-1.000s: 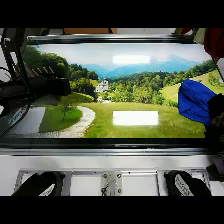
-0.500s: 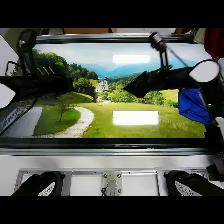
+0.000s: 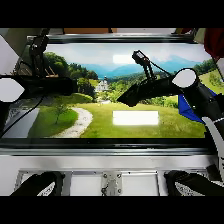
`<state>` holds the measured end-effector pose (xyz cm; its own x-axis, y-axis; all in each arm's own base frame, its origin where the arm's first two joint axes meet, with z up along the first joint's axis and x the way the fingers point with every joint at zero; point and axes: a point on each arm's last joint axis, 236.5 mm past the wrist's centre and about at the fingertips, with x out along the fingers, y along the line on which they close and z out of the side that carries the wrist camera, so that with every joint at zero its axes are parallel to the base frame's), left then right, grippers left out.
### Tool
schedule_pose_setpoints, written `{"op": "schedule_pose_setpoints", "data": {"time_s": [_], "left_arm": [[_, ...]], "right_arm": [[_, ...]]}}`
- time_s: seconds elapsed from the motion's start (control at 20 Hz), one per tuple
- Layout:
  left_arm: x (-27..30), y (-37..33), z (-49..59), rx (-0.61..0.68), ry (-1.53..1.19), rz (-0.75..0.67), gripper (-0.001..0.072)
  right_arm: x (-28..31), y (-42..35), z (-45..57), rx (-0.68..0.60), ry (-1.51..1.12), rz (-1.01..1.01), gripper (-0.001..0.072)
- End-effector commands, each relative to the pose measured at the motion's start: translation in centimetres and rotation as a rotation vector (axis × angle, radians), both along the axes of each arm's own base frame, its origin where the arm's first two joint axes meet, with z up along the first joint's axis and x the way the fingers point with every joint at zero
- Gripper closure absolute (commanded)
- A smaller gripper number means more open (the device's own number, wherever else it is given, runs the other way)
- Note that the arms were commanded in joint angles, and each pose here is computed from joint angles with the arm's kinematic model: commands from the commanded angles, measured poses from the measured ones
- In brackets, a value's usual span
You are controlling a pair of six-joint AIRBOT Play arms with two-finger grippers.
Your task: Fold the clothes and pants, and hang the long-sleeved shirts on hangers.
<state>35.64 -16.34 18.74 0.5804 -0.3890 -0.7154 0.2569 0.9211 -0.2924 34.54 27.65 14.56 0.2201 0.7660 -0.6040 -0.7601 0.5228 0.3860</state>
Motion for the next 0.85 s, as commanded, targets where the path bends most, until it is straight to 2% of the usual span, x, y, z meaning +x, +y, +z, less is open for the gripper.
{"op": "schedule_pose_setpoints", "data": {"time_s": [0.0, 0.8], "left_arm": [[0.02, 0.02, -0.08, 0.002, 0.002, -0.001, 0.0693], [0.05, 0.01, -0.09, 0.001, 0.002, 0.000, 0.0693]], "right_arm": [[-0.21, 0.07, -0.16, -0.002, 0.007, 0.007, 0.0698], [-0.20, 0.08, -0.14, -0.002, 0.007, 0.006, 0.0690]]}}
